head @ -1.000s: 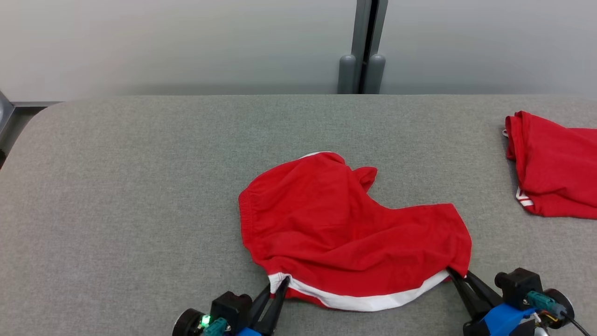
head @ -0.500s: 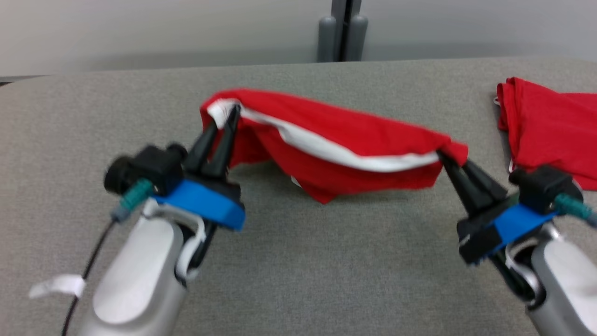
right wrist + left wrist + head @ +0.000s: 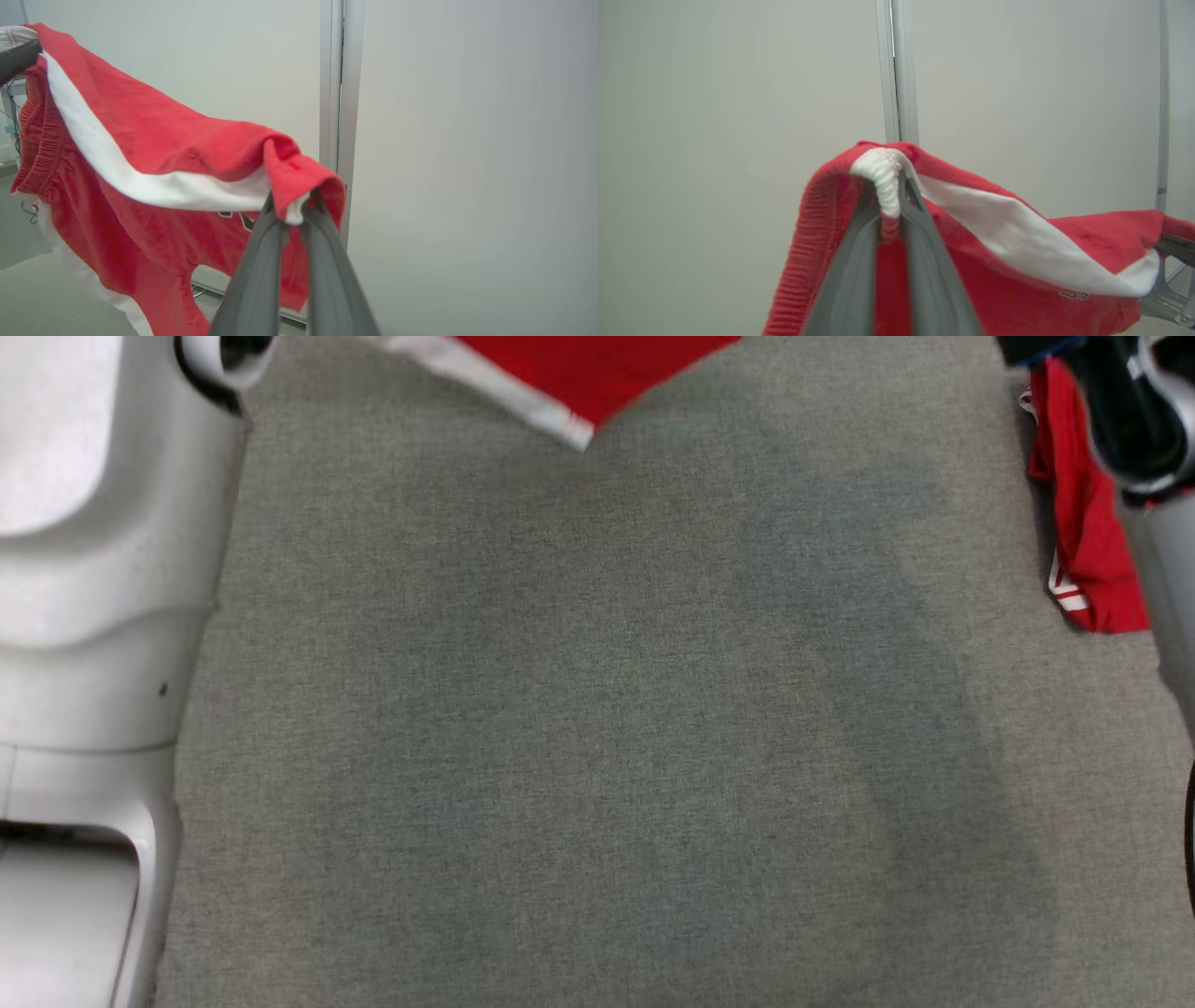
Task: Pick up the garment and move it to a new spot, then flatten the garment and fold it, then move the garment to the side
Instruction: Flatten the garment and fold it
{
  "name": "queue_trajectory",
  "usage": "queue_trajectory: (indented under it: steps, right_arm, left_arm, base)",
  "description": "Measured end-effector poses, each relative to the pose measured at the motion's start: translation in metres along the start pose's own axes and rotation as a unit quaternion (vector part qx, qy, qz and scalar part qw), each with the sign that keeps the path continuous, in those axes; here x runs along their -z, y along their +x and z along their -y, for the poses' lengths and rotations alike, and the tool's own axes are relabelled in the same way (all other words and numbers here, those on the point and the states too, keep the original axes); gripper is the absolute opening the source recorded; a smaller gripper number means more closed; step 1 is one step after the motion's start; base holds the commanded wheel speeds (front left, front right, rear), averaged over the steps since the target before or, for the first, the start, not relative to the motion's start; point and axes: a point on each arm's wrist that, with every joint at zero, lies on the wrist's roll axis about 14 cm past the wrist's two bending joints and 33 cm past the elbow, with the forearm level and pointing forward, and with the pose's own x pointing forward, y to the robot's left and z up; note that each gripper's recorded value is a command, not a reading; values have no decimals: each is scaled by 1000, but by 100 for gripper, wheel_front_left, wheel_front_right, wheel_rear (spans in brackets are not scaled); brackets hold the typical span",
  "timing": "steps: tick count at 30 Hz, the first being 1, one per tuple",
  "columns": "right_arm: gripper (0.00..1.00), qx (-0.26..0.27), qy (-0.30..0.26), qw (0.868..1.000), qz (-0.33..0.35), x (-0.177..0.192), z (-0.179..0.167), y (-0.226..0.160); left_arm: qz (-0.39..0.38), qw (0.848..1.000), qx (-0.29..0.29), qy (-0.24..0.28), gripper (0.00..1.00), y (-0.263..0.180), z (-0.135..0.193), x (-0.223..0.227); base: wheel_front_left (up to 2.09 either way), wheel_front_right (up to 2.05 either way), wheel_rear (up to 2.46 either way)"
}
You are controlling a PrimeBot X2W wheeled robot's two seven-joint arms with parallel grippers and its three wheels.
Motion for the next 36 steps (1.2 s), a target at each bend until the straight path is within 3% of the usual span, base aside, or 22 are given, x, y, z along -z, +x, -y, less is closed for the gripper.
queue_trajectory:
  steps: [7,11,14,20,25,36]
  right_arm:
    - [0,14,-16,999,39,-41,17,24]
    - [0,17,-18,1000,19,-25,22,19]
    - [0,12,-10,1000,-10,7,16,7]
    - [0,-4,15,995,-99,90,-4,-49]
    - [0,-15,44,986,-159,134,-27,-110]
    - [0,-15,84,969,-230,161,-56,-231]
  left_arm:
    - [38,999,7,4,0,25,3,-27]
    - [12,1000,14,-7,0,13,10,-2]
    - [-29,999,12,-23,0,-10,14,33]
    - [-131,989,4,-68,0,-86,33,112]
    - [-179,978,-13,-106,0,-155,53,136]
    - [-244,958,-35,-148,0,-288,111,136]
  base:
    - [0,0,0]
    - [0,0,0]
    - [0,0,0]
    - [0,0,0]
    - [0,0,0]
    - [0,0,0]
